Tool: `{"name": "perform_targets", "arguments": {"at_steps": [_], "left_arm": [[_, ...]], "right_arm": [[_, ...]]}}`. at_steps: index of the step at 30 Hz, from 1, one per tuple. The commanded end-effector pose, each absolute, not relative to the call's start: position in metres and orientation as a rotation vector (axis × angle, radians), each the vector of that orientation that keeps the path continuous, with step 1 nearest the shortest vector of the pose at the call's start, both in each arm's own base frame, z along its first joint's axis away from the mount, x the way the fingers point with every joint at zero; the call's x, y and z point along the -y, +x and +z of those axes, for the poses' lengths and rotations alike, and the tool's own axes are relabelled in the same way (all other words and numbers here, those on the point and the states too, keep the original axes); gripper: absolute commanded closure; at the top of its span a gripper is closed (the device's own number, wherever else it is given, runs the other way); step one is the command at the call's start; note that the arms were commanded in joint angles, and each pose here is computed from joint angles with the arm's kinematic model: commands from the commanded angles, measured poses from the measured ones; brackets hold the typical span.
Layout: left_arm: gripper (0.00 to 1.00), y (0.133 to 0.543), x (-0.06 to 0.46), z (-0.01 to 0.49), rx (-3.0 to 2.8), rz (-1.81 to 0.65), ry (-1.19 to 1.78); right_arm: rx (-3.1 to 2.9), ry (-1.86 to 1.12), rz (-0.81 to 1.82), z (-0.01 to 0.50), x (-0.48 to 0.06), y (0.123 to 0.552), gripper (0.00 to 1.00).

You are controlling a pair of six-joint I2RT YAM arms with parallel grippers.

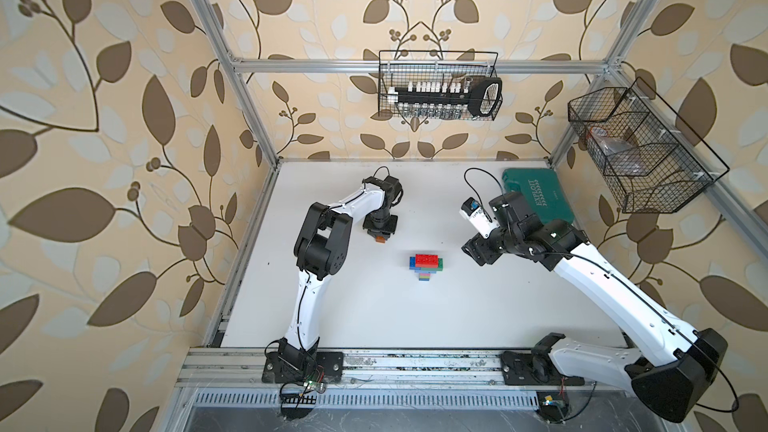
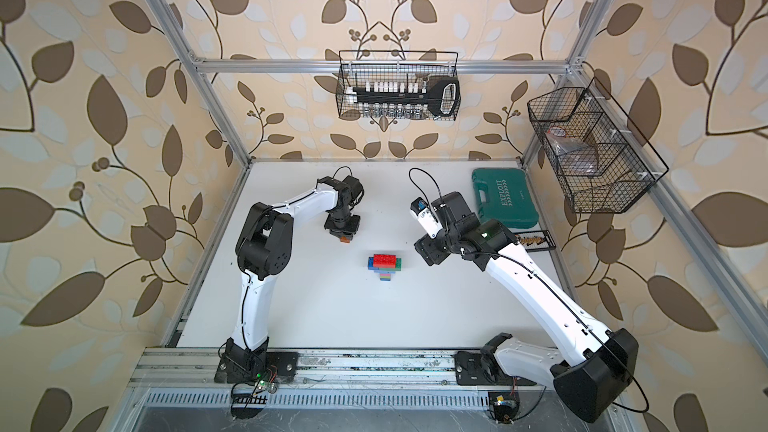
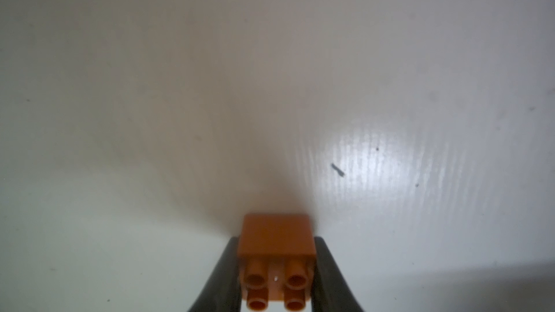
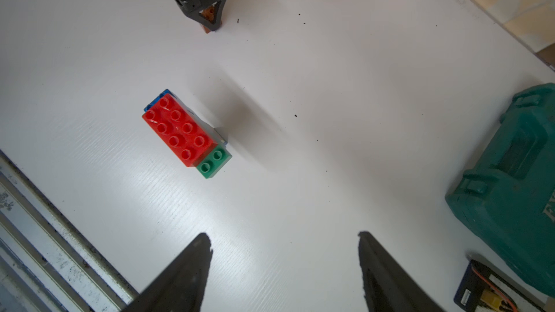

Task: Assemble a spoon with lego
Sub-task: Pick up the lego brick from the center of the board.

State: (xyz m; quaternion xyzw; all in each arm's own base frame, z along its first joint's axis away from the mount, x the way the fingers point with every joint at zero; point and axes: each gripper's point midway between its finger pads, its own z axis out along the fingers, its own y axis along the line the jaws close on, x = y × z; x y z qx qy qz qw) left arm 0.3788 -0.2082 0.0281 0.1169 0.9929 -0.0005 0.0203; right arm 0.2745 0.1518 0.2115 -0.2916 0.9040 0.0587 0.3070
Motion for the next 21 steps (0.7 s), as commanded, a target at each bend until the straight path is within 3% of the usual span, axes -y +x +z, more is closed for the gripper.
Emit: {"name": "perform_targets", "arguments": {"at_steps": [1,8,10,11,12,16,21], "left_arm": [[0.71,0.381,0.212,0.095,-2.951,-0.022,0.475],[0.70,0.365,0.223,0.152,-2.851,-0.150,0.761],[0.79,0.357,0.225,0.163,-2.832,-0.185,0.830],[0.91,0.355,0.224,0.169,-2.817,-0.187,0.859],[0.96,0.353,0.223,0.174,-2.810,-0.184,0.879],[0.99,0.349,0.225,0.199,-2.779,-0.191,0.921],[0.99,0.326,0.258,0.232,-2.606,-0.285,1.199]], "right_arm": [[-2.421,-0.585,0.263,0.202,-0.152,0.280,0.22],[-2.574,-0.380,0.373,0.167,-0.151,0.283,0.21],[-2.619,-0.353,0.361,0.159,-0.148,0.283,0.21],[-2.624,-0.349,0.357,0.157,-0.147,0.283,0.21],[-2.619,-0.343,0.352,0.158,-0.146,0.284,0.21],[-2.596,-0.333,0.337,0.163,-0.141,0.285,0.20],[-2.614,-0.301,0.337,0.158,-0.134,0.283,0.20]]}}
